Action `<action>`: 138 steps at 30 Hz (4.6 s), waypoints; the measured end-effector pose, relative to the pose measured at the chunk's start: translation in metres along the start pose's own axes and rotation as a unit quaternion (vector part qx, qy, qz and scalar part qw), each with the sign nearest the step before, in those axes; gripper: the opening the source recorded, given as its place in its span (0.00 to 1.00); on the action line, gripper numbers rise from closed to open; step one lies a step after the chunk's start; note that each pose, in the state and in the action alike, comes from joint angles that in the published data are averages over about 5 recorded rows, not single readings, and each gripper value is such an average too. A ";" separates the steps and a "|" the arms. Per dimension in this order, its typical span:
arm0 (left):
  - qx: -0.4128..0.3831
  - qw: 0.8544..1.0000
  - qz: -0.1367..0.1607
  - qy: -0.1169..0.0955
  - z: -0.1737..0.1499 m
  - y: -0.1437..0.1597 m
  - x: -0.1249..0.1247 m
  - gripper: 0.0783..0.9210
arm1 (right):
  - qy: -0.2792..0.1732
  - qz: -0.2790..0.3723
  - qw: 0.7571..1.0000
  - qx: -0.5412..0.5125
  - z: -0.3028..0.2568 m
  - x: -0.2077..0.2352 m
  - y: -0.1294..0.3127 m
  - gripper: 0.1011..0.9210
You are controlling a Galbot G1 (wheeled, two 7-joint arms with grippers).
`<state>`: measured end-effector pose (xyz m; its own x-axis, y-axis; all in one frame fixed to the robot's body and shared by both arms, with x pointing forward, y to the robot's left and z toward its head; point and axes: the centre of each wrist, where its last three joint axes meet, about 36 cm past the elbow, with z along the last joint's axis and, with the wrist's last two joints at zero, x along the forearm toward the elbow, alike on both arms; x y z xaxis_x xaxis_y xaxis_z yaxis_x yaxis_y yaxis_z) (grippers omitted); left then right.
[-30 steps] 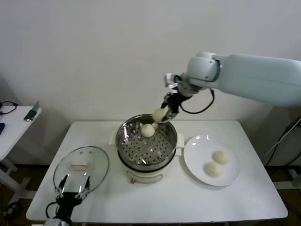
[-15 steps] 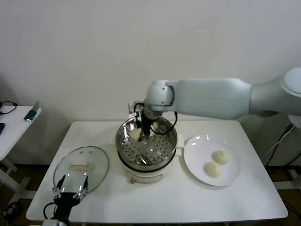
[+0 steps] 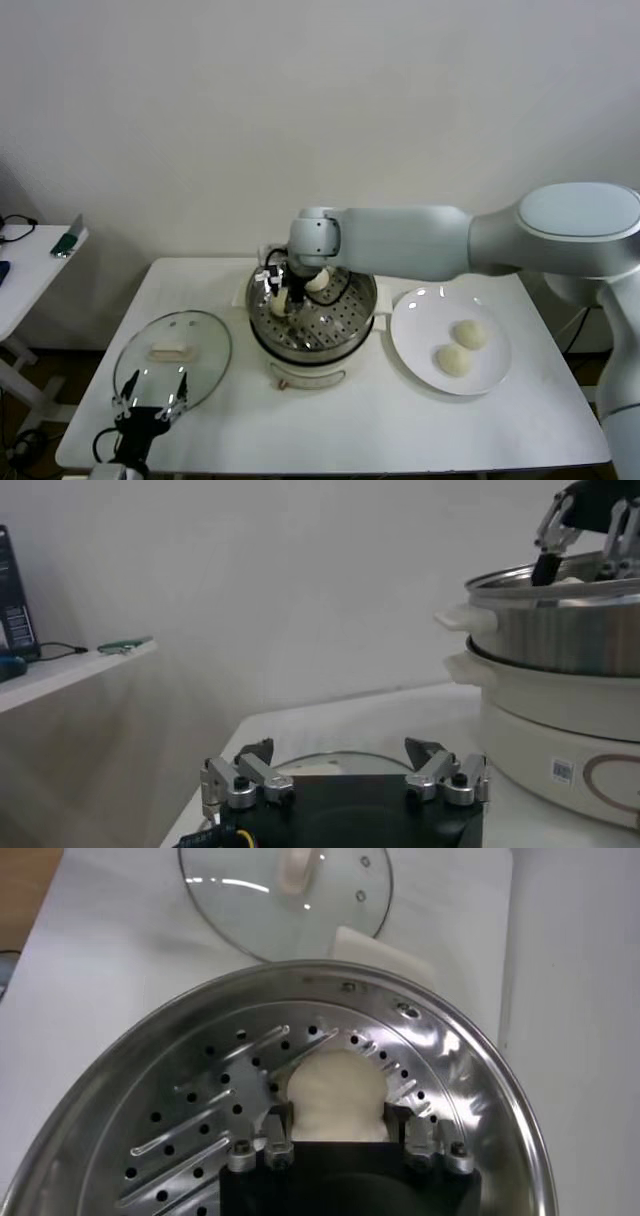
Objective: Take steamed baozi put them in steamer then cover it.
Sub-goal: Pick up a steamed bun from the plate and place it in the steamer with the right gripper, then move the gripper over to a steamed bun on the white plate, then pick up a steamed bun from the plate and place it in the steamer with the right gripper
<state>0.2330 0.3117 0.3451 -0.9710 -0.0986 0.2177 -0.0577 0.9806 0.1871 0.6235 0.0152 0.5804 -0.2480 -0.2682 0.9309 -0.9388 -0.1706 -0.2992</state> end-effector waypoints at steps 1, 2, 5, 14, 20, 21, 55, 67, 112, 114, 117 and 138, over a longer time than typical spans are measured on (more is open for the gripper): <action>0.000 1.000 0.000 0.000 0.000 0.000 0.000 0.88 | -0.001 0.000 1.000 0.001 0.000 0.000 0.000 0.77; 0.000 1.000 0.000 0.000 0.000 0.000 0.000 0.88 | -0.002 -0.001 1.000 0.002 0.001 0.000 0.000 0.80; 0.000 1.000 0.000 -0.001 -0.001 0.000 0.000 0.88 | -0.005 -0.003 1.000 0.007 0.006 0.006 -0.004 0.87; 0.001 1.000 0.000 -0.007 -0.005 -0.001 -0.003 0.88 | -0.023 -0.020 0.999 0.015 0.070 0.071 -0.032 0.88; 0.003 1.000 0.004 -0.008 -0.007 -0.002 -0.006 0.88 | -0.009 -0.045 0.999 -0.004 0.160 0.120 -0.029 0.88; 0.004 1.000 0.005 -0.008 -0.007 -0.003 -0.007 0.88 | -0.005 -0.050 0.999 -0.009 0.176 0.125 -0.025 0.88; 0.006 1.000 0.009 -0.004 -0.003 -0.005 -0.008 0.88 | 0.101 -0.096 0.985 -0.101 0.345 0.018 0.122 0.88; 0.006 1.000 0.010 -0.005 -0.004 -0.006 -0.009 0.88 | 0.116 -0.092 0.982 -0.120 0.351 -0.011 0.133 0.86; -0.005 1.000 -0.001 -0.008 -0.010 0.001 -0.002 0.88 | 0.012 -0.049 0.884 0.464 0.071 0.160 -0.028 0.68; -0.004 1.000 -0.003 -0.008 -0.011 0.001 -0.002 0.88 | 0.009 -0.059 0.868 0.493 0.056 0.148 -0.023 0.69; -0.003 1.000 -0.005 -0.008 -0.011 0.002 -0.001 0.88 | 0.007 -0.072 0.847 0.526 0.039 0.131 -0.016 0.70; -0.005 1.000 -0.005 -0.007 -0.009 0.002 0.000 0.88 | -0.018 -0.120 0.789 0.603 0.009 0.032 0.026 0.75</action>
<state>0.2347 0.3123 0.3542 -0.9735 -0.1053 0.2031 -0.0645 0.9781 0.1981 0.5934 -0.0060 0.6003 -0.0705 -0.1150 0.9909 -0.0430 -0.9921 -0.1182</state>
